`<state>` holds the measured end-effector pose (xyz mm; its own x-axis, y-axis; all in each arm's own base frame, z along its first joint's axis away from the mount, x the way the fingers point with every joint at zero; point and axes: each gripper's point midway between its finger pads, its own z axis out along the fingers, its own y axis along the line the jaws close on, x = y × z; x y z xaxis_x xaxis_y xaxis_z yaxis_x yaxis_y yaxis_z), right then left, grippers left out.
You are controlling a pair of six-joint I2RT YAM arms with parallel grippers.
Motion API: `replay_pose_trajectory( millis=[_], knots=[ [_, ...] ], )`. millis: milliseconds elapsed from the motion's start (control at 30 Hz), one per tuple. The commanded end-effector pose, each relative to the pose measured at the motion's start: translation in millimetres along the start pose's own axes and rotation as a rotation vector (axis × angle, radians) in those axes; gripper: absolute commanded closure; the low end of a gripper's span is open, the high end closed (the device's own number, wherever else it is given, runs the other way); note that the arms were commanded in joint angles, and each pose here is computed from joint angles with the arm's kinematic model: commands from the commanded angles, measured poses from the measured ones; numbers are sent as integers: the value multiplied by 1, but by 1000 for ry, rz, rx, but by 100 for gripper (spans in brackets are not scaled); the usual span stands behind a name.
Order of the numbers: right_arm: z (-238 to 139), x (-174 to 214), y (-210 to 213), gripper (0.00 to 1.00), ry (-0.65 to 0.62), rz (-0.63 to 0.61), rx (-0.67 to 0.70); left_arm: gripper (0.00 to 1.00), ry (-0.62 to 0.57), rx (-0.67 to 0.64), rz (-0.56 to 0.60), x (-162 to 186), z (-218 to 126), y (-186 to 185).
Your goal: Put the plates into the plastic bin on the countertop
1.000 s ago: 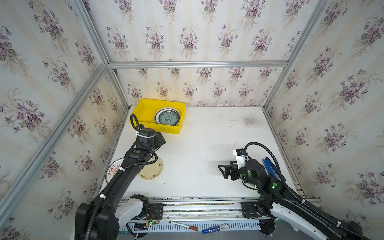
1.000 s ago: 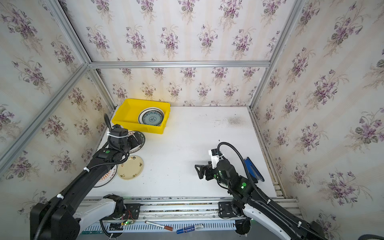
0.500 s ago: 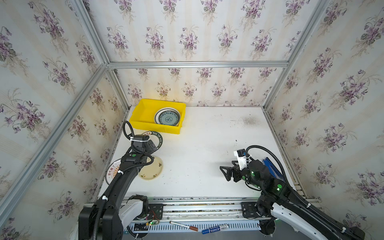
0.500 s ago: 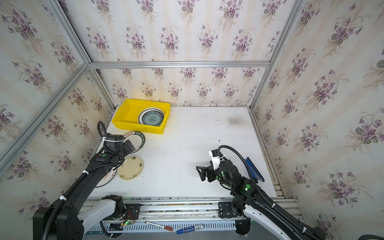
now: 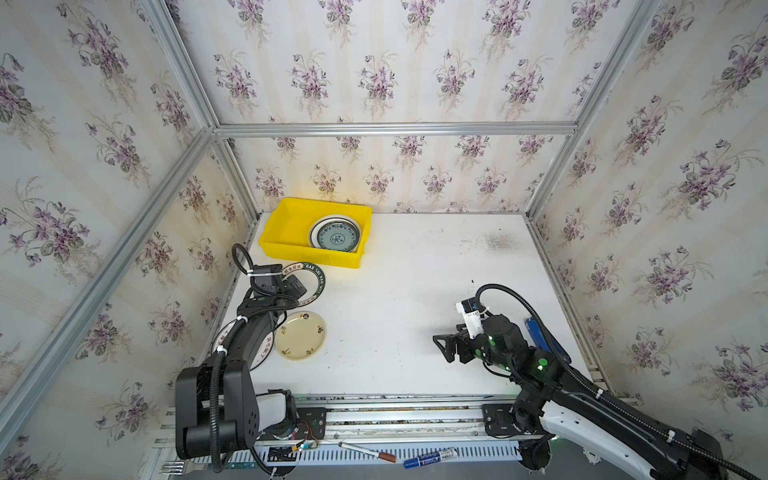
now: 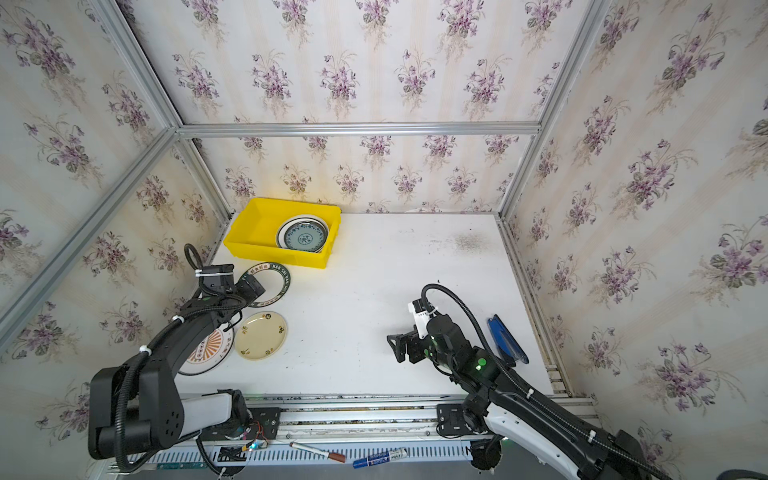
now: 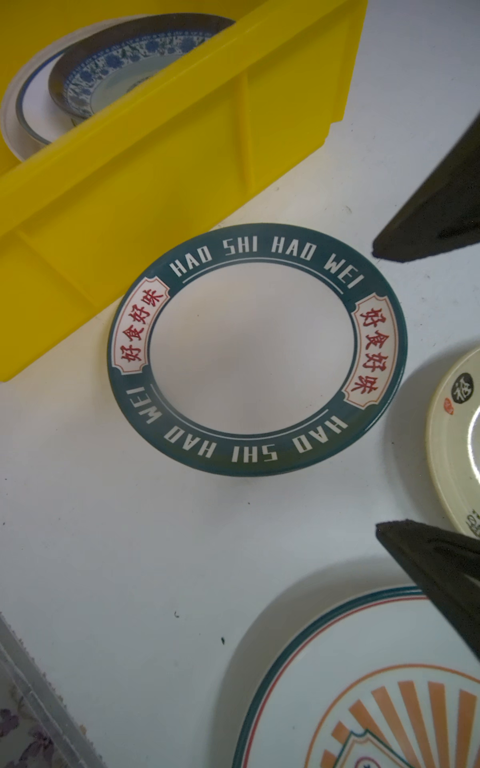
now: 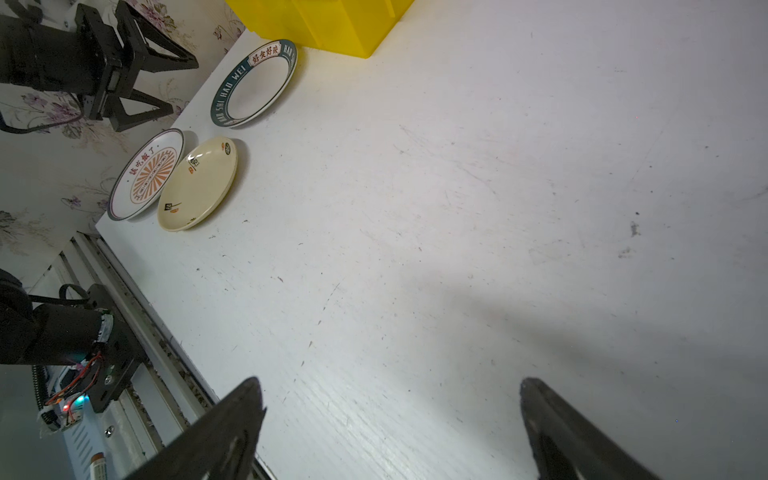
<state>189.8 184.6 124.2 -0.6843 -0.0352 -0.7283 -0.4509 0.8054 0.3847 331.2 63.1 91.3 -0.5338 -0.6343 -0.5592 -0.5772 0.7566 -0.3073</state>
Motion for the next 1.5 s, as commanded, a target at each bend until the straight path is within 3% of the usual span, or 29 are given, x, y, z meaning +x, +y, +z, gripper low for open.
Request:
replay_pose_trajectory(
  millis=[0,67,300,400,867,1133,1467],
  knots=[
    [-5,-14,10,2,-45,17,-39,1,-41,74,-40,-14,2,-7],
    [-8,-13,10,2,-38,12,-36,3,-36,89,-61,-17,4,-4],
    [-18,-6,1,2,-21,10,3,28,27,141,-123,-10,21,-5],
    [-20,-4,0,2,-28,22,6,32,53,150,-141,-6,29,-6],
    [-30,1,-15,2,-49,38,66,39,55,95,-195,-2,39,7],
    [-30,4,-17,2,-38,35,77,39,7,45,-191,-9,34,19],
    [-29,3,-19,2,-32,43,94,36,41,6,-242,-6,48,36]
  ],
)
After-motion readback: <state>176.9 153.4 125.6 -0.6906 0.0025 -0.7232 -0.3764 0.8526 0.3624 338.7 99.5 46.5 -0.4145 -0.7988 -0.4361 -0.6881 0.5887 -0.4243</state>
